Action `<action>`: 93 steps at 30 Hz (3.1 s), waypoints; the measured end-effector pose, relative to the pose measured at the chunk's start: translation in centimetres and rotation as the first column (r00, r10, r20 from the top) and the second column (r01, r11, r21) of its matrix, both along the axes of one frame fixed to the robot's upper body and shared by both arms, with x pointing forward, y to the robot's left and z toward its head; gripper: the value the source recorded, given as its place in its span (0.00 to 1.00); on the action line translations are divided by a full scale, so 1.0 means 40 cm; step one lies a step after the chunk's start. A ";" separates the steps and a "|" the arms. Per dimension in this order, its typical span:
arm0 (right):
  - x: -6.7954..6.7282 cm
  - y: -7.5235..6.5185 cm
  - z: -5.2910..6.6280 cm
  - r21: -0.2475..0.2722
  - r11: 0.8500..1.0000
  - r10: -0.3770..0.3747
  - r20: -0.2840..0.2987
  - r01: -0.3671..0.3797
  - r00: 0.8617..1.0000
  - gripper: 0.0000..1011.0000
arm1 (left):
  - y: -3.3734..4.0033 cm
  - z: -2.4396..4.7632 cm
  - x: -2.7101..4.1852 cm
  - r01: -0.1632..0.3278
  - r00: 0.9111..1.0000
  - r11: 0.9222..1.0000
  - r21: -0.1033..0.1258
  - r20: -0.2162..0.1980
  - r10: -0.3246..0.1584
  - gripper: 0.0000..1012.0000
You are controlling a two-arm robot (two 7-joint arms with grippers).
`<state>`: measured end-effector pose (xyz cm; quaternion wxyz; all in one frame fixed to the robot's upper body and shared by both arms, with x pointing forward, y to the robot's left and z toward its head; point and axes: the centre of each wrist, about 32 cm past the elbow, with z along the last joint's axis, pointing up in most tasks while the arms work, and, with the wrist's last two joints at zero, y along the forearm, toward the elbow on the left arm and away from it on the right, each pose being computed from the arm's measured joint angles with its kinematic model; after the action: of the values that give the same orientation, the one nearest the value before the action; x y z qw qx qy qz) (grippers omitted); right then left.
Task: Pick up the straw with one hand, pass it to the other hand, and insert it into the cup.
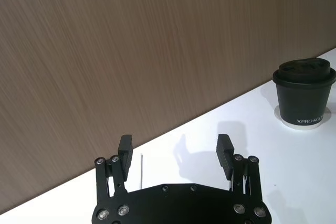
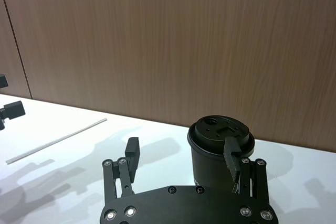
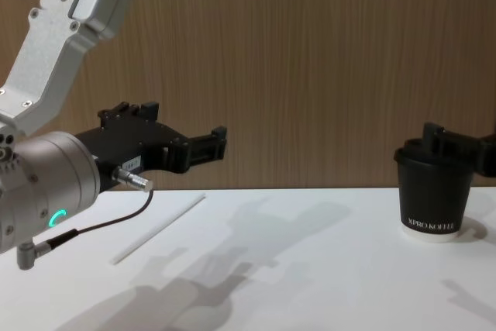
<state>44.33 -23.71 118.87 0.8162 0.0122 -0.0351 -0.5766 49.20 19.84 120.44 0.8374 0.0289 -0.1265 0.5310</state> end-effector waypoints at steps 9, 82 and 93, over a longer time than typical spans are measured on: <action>0.000 0.000 0.000 0.000 1.000 0.000 0.000 0.000 1.000 0.99 | 0.000 0.000 0.000 0.000 1.000 1.000 0.000 0.000 0.000 0.99; 0.000 0.000 0.000 0.000 1.000 0.000 0.000 0.000 1.000 0.99 | -0.002 0.021 -0.009 -0.068 0.992 0.998 -0.005 -0.108 0.067 0.99; 0.000 0.000 0.000 0.000 1.000 0.000 0.000 0.000 1.000 0.99 | -0.009 0.028 -0.030 -0.154 0.964 0.988 -0.020 -0.224 0.146 0.99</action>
<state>44.33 -23.71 118.87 0.8162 0.0122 -0.0351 -0.5766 48.02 19.48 121.57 0.8039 0.0820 -0.0197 0.5887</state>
